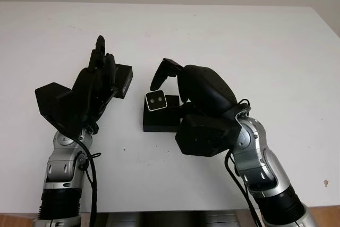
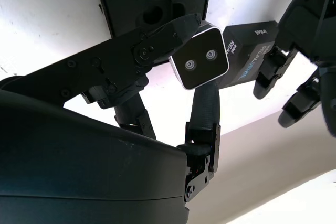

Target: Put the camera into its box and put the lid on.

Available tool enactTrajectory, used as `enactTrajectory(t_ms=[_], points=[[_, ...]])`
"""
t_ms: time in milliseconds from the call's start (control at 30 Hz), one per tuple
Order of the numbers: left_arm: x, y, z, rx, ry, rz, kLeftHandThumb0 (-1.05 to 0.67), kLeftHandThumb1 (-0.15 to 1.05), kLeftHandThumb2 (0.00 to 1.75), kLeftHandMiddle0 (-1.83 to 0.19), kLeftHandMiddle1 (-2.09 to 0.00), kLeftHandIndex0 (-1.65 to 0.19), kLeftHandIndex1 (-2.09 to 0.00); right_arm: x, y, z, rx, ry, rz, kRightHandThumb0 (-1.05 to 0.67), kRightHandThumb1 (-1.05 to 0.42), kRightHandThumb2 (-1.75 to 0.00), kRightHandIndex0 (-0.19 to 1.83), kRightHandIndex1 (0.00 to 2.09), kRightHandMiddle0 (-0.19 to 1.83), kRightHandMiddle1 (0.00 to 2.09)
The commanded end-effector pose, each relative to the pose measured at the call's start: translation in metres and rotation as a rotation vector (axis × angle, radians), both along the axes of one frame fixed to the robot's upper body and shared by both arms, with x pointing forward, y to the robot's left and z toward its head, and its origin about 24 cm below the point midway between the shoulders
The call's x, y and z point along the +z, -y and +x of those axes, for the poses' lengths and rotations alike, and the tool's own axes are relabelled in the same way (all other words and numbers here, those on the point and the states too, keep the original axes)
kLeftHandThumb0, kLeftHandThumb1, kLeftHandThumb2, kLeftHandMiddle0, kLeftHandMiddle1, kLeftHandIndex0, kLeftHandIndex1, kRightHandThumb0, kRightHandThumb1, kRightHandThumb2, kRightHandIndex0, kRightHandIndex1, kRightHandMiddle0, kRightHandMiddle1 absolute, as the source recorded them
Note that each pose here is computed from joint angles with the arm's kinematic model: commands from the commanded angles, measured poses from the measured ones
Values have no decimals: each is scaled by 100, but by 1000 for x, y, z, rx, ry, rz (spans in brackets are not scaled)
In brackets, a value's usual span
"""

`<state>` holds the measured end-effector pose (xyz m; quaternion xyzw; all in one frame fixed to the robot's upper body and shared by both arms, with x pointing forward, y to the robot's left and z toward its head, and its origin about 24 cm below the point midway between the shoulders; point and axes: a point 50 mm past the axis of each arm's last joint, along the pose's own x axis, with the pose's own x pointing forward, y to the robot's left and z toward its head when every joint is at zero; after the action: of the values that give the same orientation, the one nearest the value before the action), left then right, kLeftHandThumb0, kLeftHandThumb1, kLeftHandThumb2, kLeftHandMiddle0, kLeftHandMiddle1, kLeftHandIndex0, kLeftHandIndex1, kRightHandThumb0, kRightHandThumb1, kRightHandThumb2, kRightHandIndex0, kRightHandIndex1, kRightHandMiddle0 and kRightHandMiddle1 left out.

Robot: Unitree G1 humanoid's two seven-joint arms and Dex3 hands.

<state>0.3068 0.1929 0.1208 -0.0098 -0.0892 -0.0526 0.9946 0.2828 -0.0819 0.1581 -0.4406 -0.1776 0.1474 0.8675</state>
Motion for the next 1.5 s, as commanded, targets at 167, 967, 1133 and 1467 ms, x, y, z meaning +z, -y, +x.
enactTrajectory(t_ms=[167,967,1133,1467], points=[[1,-2,-3,8,16,-5,-85,105,65,19,0,19,0,-2,0,-2,-47,-27,64,-28,-96,-5,48,190,28,168],[4,-4,-5,11,29,11,-84,105,66,19,0,19,0,-10,3,-11,-88,-83,63,-32,-96,-6,48,187,31,159],[3,-4,-5,11,28,13,-84,105,66,19,0,19,0,-11,3,-8,-99,-96,41,-32,-97,-6,44,186,30,157],[3,-5,-6,5,30,13,-84,105,66,19,0,19,0,-15,3,-2,-122,-115,19,-32,-98,-6,42,186,28,156]])
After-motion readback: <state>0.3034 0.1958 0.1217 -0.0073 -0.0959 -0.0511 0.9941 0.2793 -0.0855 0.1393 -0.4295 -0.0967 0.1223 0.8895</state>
